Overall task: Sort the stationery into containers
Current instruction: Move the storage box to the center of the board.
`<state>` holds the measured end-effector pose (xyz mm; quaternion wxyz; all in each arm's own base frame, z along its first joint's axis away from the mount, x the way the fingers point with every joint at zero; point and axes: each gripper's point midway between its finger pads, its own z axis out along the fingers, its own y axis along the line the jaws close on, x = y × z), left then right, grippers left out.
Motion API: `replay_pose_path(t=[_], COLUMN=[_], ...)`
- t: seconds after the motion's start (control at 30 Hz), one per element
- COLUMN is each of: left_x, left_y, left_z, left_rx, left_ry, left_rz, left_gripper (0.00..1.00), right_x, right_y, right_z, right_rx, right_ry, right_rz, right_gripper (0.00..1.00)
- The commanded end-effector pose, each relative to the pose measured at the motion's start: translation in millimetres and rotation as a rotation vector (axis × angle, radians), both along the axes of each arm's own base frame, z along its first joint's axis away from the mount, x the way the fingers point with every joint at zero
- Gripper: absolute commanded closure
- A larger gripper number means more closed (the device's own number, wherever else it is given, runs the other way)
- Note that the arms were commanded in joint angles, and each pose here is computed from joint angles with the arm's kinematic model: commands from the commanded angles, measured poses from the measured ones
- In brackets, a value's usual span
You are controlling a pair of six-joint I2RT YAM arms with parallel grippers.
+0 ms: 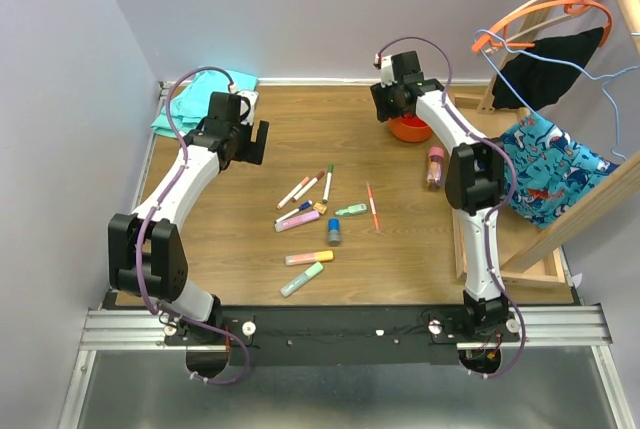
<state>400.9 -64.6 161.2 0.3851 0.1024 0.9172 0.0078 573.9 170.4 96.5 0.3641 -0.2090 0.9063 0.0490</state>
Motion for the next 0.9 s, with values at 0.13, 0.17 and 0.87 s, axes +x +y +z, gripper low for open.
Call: replay_pose_path(t=[0.13, 0.17, 0.87], left_x=[5.4, 5.3, -11.8], left_y=[-7.7, -8.1, 2.0], left_z=[0.3, -0.7, -7.6], left_rx=[-0.018, -0.021, 0.014], left_ry=[0.002, 0.004, 0.004], left_rz=[-0.027, -0.026, -0.012], left_gripper=[0.01, 0.01, 0.01], right_x=[3.9, 2.9, -65.1], right_y=[6.3, 7.7, 113.5], right_z=[6.7, 8.2, 16.2], right_rx=[-0.013, -0.017, -0.024], right_ry=[-0.034, -0.037, 0.025], right_rz=[0.031, 0.039, 0.327], right_gripper=[0.51, 0.52, 0.85])
